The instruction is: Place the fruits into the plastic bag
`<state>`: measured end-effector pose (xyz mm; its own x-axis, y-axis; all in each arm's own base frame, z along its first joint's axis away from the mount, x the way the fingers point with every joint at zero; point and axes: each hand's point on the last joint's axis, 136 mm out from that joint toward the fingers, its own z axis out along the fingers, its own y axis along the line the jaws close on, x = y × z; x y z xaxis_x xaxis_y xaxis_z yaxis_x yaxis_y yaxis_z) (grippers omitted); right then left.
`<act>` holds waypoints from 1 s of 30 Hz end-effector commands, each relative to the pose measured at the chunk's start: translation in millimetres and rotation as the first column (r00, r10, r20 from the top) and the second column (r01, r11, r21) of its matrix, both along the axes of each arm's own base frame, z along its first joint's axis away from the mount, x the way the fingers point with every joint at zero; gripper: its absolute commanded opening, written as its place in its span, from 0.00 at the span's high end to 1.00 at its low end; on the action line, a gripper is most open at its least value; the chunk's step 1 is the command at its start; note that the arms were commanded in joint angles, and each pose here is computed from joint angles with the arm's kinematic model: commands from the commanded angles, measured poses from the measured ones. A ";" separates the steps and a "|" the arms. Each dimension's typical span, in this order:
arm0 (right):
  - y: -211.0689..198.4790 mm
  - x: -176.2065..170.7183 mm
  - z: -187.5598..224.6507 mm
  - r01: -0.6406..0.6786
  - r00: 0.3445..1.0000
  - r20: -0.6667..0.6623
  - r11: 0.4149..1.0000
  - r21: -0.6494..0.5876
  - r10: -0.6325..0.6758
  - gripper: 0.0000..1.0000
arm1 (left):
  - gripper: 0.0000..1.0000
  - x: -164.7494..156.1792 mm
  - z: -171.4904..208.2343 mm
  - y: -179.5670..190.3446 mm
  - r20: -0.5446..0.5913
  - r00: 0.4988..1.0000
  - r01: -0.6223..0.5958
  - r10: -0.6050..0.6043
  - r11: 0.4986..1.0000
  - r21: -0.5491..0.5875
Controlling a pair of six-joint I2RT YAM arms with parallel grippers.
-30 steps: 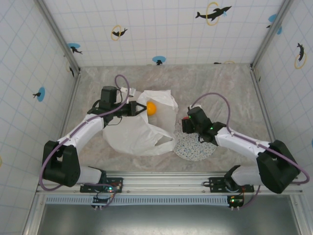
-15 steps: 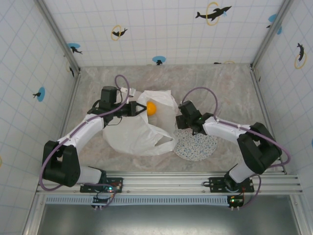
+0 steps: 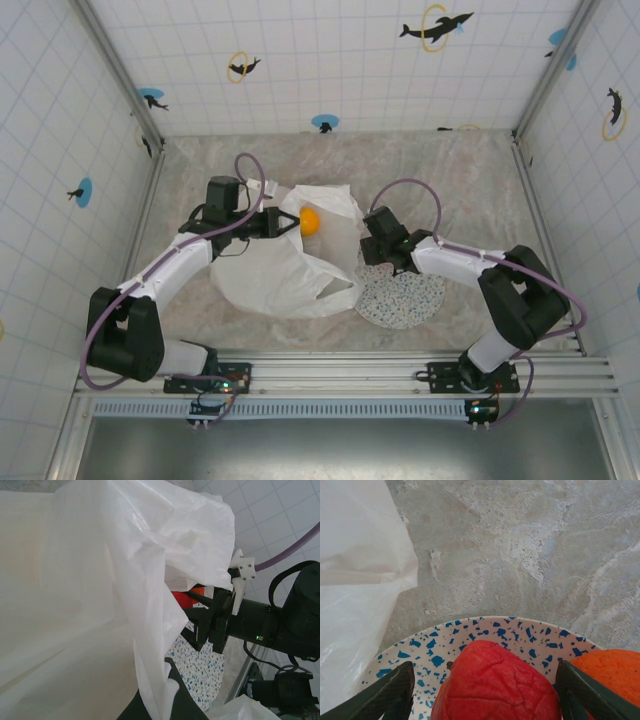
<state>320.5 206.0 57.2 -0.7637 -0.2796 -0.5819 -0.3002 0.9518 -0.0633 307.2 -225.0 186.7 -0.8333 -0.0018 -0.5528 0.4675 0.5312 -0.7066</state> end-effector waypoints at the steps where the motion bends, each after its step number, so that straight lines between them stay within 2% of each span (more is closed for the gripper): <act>1: -8.6 -7.4 -11.7 0.003 0.999 -0.039 1.000 -0.029 -0.004 0.25 | 1.00 1.9 3.5 -0.3 0.005 1.000 0.010 -0.010 1.000 -0.010; 13: -12.8 -8.4 -18.3 0.007 0.997 -0.077 0.998 -0.061 -0.012 0.22 | 1.00 1.5 7.0 0.1 0.017 1.000 0.011 -0.011 1.000 -0.013; 16: -12.6 -9.6 -18.2 0.004 0.997 -0.083 0.998 -0.060 -0.008 0.25 | 1.00 0.8 7.1 -0.4 0.015 1.000 0.013 -0.013 1.000 -0.016; 23: -11.0 -11.1 -12.0 0.001 0.997 -0.074 1.000 -0.027 -0.003 0.39 | 1.00 1.3 7.4 -0.3 0.016 1.000 0.013 -0.013 1.000 -0.014; 28: -14.3 -23.5 18.6 -0.010 1.000 -0.007 0.998 0.054 0.010 0.44 | 1.00 0.5 6.4 -0.2 0.014 1.000 0.013 -0.013 1.000 -0.013; 30: -7.3 -30.7 38.6 -0.073 0.996 0.062 0.989 0.125 0.065 0.46 | 1.00 0.8 7.1 -0.4 0.013 1.000 0.013 -0.013 1.000 -0.015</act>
